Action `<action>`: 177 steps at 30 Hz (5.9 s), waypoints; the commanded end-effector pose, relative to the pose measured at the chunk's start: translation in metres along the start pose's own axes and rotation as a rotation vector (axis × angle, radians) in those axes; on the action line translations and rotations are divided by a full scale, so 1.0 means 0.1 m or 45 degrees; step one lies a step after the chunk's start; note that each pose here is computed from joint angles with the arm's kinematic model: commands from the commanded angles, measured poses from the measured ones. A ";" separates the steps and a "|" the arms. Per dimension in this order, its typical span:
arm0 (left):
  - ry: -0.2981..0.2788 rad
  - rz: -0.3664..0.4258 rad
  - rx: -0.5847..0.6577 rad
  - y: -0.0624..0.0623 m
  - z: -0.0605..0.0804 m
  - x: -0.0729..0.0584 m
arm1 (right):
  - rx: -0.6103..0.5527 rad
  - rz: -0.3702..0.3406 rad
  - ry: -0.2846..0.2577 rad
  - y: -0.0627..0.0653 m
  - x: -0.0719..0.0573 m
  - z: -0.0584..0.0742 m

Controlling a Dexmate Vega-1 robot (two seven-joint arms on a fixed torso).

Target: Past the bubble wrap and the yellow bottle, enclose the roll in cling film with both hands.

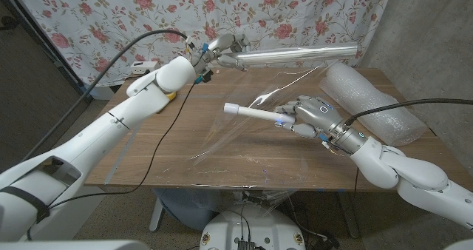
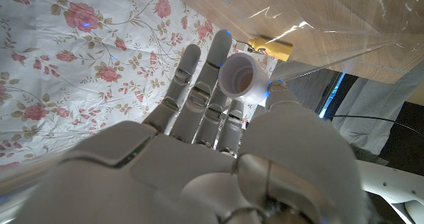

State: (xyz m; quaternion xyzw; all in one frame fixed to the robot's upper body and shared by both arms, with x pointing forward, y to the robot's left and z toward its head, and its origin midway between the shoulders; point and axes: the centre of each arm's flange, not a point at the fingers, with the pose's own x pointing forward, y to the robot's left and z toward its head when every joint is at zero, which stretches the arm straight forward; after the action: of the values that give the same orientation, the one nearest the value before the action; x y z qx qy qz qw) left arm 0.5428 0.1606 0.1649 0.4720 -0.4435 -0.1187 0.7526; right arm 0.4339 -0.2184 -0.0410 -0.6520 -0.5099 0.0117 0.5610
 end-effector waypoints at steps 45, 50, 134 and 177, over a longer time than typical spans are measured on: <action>-0.094 -0.039 -0.053 0.10 0.35 -0.19 | 0.115 0.046 0.081 0.31 0.36 -0.13; -0.095 -0.050 -0.028 0.13 0.41 -0.22 | 0.095 0.062 0.099 0.32 0.35 -0.17; -0.176 -0.201 -0.503 -0.46 0.38 -0.74 | 0.046 -0.044 0.499 -0.11 0.11 -1.11; -0.123 -0.282 -0.597 -0.80 0.16 -0.90 | 0.194 -0.190 0.651 -0.41 -0.12 -1.46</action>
State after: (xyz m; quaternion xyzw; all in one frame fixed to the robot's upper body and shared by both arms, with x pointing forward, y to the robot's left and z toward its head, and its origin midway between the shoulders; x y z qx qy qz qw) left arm 0.4939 0.1630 0.0623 0.3186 -0.3971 -0.3171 0.8001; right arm 0.4920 -0.3293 0.0313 -0.5741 -0.3881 -0.1516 0.7048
